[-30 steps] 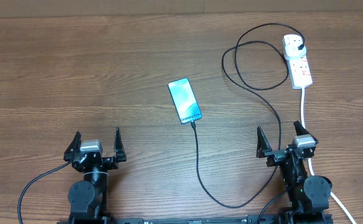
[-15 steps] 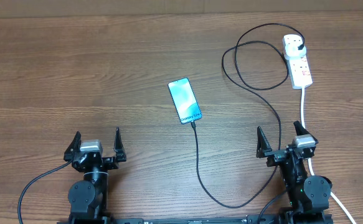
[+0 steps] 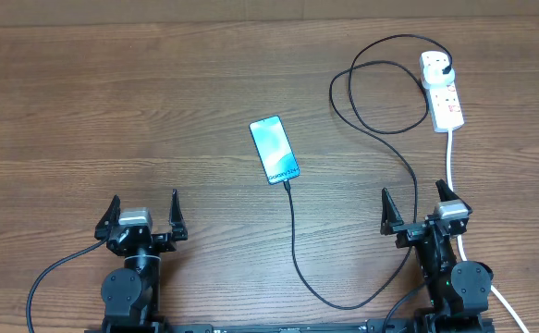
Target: Plug charger to phone and switch on socket
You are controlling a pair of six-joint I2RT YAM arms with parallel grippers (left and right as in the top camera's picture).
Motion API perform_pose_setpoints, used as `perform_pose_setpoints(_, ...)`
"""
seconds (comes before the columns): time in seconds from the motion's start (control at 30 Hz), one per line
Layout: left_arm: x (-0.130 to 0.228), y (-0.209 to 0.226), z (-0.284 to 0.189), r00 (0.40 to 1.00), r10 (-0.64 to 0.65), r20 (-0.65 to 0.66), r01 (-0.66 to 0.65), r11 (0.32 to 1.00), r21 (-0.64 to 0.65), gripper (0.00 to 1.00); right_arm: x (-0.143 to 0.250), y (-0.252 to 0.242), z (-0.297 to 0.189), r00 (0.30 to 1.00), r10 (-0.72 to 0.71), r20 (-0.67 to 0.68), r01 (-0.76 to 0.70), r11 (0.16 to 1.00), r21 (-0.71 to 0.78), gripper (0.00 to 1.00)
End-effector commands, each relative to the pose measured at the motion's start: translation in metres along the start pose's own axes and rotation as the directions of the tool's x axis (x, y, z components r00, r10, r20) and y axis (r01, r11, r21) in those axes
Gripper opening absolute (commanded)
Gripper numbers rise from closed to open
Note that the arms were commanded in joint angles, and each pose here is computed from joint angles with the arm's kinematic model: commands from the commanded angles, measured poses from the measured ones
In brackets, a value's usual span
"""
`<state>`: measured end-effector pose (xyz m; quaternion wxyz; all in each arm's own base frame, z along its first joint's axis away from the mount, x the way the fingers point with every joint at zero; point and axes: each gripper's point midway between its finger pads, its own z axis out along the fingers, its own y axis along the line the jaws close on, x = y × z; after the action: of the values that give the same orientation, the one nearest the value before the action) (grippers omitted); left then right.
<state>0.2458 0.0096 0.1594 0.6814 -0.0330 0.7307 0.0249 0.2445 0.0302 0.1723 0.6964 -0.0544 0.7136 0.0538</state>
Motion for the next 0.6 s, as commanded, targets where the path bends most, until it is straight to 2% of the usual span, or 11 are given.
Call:
perform_pose_setpoints(0.0, 0.0004, 0.0013, -0.0001, 1.000, 0.018, 0.006, -0.018, 1.000, -0.005, 1.00, 0.0017, 0.0010, 0.0000, 0.999, 0.040, 0.004, -0.040, 0.999, -0.005, 1.00)
perform_pose_setpoints(0.13, 0.0004, 0.0013, -0.0001, 1.000, 0.018, 0.006, -0.018, 1.000, -0.005, 0.99, 0.0018, -0.0001, 0.0000, 0.992, 0.128, 0.004, -0.128, 0.992, 0.001, 1.00)
perform_pose_setpoints(0.57, 0.0004, 0.0013, -0.0001, 1.000, 0.018, 0.006, -0.018, 1.000, -0.005, 1.00, 0.0015, 0.0009, 0.0000, 0.992, 0.127, 0.004, -0.127, 0.992, -0.004, 1.00)
